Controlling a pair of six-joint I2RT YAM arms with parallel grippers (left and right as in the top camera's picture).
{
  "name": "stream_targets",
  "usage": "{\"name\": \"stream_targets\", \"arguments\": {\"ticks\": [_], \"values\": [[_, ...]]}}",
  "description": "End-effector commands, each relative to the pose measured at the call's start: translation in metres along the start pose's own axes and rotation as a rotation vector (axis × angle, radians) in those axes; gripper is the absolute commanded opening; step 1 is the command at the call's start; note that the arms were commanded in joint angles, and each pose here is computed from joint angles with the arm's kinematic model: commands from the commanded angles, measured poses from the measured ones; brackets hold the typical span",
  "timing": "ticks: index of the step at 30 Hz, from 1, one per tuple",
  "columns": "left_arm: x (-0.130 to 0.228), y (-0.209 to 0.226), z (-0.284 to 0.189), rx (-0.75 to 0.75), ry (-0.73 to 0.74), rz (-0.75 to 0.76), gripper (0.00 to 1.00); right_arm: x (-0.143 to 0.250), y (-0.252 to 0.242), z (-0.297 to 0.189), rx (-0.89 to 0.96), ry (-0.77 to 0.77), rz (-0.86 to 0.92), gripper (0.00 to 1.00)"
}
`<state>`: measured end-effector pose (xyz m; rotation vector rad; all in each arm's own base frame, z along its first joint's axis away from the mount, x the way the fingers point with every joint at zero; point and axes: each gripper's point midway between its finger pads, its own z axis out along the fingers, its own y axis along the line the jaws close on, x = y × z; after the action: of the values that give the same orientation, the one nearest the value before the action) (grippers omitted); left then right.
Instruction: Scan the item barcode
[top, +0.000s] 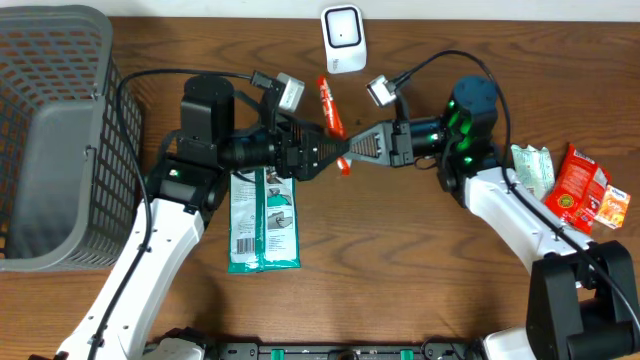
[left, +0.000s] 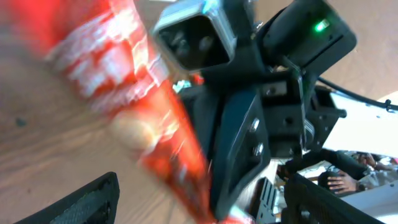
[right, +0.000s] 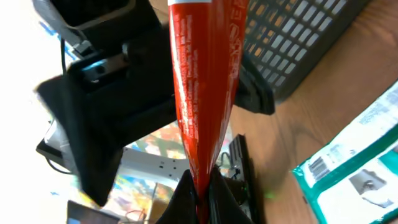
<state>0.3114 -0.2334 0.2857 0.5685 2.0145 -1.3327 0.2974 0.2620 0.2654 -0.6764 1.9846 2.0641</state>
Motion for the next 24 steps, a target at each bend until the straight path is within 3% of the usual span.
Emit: {"name": "stream_targets", "arguments": {"ticks": [1, 11, 19, 22, 24], "values": [[-0.012, -0.002, 0.001, 0.0, -0.03, 0.021, 0.83, -0.001, 0.008, 0.01, -0.002, 0.001, 0.012, 0.01], [-0.012, -0.002, 0.001, -0.004, -0.033, 0.014, 0.64, -0.01, 0.007, 0.013, 0.017, -0.046, -0.02, 0.01], [-0.01, 0.008, 0.005, -0.019, -0.023, -0.005, 0.46, -0.014, 0.007, 0.013, 0.025, -0.067, -0.032, 0.01], [-0.01, 0.016, 0.006, -0.055, -0.031, -0.012, 0.34, -0.014, 0.007, 0.013, 0.025, -0.067, -0.034, 0.01], [-0.011, 0.018, 0.007, -0.067, -0.035, -0.012, 0.33, -0.014, 0.007, 0.013, 0.025, -0.067, -0.035, 0.01]]}}
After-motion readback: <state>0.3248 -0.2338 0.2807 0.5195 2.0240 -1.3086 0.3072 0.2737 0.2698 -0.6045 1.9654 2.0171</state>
